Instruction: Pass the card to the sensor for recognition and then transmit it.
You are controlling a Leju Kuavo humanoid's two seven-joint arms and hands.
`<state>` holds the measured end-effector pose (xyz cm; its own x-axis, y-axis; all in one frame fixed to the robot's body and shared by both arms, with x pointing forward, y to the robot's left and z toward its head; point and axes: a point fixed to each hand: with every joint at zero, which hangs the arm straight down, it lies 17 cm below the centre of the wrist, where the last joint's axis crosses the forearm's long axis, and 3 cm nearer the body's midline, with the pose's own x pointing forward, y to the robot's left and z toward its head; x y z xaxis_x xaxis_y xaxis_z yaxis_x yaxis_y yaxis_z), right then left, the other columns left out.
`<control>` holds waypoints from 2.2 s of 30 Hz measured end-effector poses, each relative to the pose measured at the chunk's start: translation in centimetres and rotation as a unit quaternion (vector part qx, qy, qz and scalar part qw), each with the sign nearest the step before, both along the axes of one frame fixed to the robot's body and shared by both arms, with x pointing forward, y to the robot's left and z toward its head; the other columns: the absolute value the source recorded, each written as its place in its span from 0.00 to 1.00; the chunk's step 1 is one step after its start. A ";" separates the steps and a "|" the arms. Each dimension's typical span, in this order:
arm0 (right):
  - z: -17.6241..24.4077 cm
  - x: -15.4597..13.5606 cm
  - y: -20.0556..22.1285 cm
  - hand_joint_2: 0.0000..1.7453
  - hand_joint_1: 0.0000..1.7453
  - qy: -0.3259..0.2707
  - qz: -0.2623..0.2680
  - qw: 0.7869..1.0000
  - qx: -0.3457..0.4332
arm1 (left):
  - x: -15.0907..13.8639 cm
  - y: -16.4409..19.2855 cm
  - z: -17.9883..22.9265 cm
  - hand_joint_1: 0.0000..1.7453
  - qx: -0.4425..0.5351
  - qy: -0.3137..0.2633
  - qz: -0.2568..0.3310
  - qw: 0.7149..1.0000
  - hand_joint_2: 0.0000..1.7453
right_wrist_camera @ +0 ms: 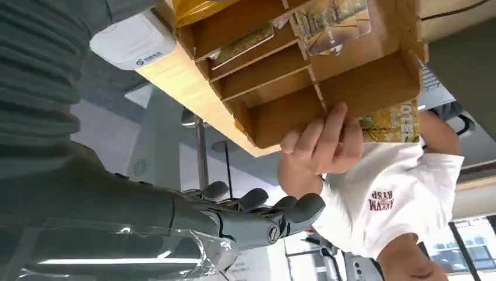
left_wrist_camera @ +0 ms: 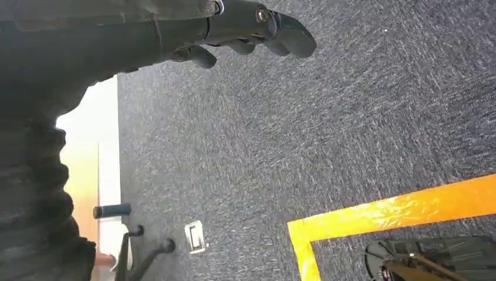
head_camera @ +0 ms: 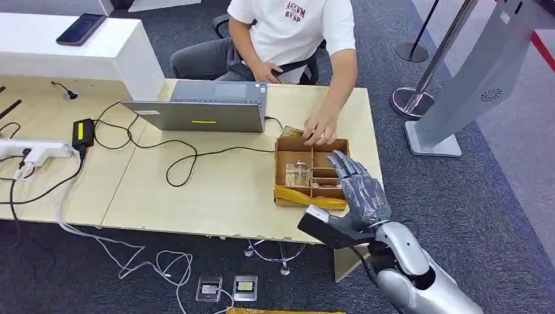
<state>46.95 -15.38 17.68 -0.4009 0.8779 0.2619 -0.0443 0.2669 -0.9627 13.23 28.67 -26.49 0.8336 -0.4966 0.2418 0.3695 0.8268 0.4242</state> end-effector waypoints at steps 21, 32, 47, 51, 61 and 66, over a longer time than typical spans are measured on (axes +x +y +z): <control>-1.8 2.5 -2.2 1.00 0.00 -0.001 -0.051 0.996 -0.072 | 0.0 0.0 0.0 0.00 0.000 0.004 0.001 1.000 1.00; -4.3 4.7 -3.2 1.00 0.00 0.023 -0.068 0.992 -0.103 | -0.1 0.0 0.0 0.00 -0.001 0.004 0.004 1.000 1.00; -5.3 6.2 -2.5 1.00 0.00 0.033 -0.066 0.992 -0.106 | -0.1 0.1 0.0 0.00 -0.002 0.004 0.010 1.000 1.00; -5.7 6.2 -2.3 1.00 0.00 0.036 -0.065 0.991 -0.110 | -0.1 0.0 -0.1 0.00 -0.003 0.004 0.012 1.000 1.00; -6.3 6.3 -2.2 1.00 0.00 0.042 -0.065 0.991 -0.113 | -0.2 0.0 -0.1 0.00 -0.003 0.005 0.013 1.000 1.00; -6.6 6.4 -2.4 1.00 0.00 0.045 -0.067 0.990 -0.116 | -0.2 0.0 -0.1 0.00 -0.003 0.005 0.013 1.000 1.00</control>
